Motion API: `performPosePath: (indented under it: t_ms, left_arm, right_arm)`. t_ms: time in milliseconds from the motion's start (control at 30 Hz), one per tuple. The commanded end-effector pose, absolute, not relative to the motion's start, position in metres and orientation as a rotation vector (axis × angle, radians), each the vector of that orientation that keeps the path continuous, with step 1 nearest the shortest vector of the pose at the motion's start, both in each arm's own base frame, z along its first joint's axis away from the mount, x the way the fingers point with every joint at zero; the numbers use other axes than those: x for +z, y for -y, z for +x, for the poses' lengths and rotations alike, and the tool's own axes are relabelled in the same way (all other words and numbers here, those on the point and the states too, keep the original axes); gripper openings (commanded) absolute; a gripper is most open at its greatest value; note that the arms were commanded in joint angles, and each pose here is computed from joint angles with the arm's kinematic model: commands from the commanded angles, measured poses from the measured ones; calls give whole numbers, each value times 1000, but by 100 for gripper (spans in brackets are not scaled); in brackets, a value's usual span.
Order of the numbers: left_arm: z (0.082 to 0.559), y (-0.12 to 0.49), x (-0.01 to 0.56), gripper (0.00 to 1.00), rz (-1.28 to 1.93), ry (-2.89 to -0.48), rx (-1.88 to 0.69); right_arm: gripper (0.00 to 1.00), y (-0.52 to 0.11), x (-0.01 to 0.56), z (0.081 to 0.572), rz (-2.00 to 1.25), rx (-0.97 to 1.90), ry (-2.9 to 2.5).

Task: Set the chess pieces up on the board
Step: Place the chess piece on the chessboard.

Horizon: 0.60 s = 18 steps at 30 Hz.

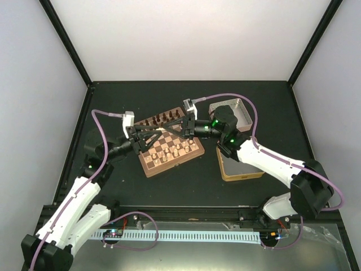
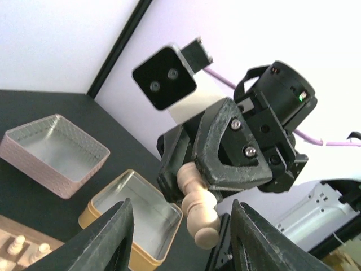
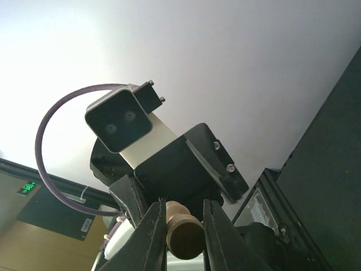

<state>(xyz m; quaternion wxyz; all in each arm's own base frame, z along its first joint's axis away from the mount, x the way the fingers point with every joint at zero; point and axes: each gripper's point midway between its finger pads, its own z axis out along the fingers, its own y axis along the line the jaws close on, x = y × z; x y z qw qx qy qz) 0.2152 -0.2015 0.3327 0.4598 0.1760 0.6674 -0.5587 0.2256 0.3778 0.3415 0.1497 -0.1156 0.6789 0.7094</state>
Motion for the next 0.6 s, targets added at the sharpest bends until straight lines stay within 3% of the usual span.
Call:
performPosePath:
  t_ms: [0,400,467,567]
  left_arm:
    - [220,193,359,46,338,-1561,-1389]
    - [227,195,354,13,327,-1585,-1390]
    - [229,194,352,10,321,-1601,-1369]
    - [233,191,344,8,317,-1651,-1299]
  right_arm:
    - [7,-375,351,233,-276,2059,-1884]
    - [8,-379,336,237,-250,2039,-1946]
    - [12,-378,334,238,-245,2020,-1954]
    - [31,-375,328,242,-237,1936,-1986]
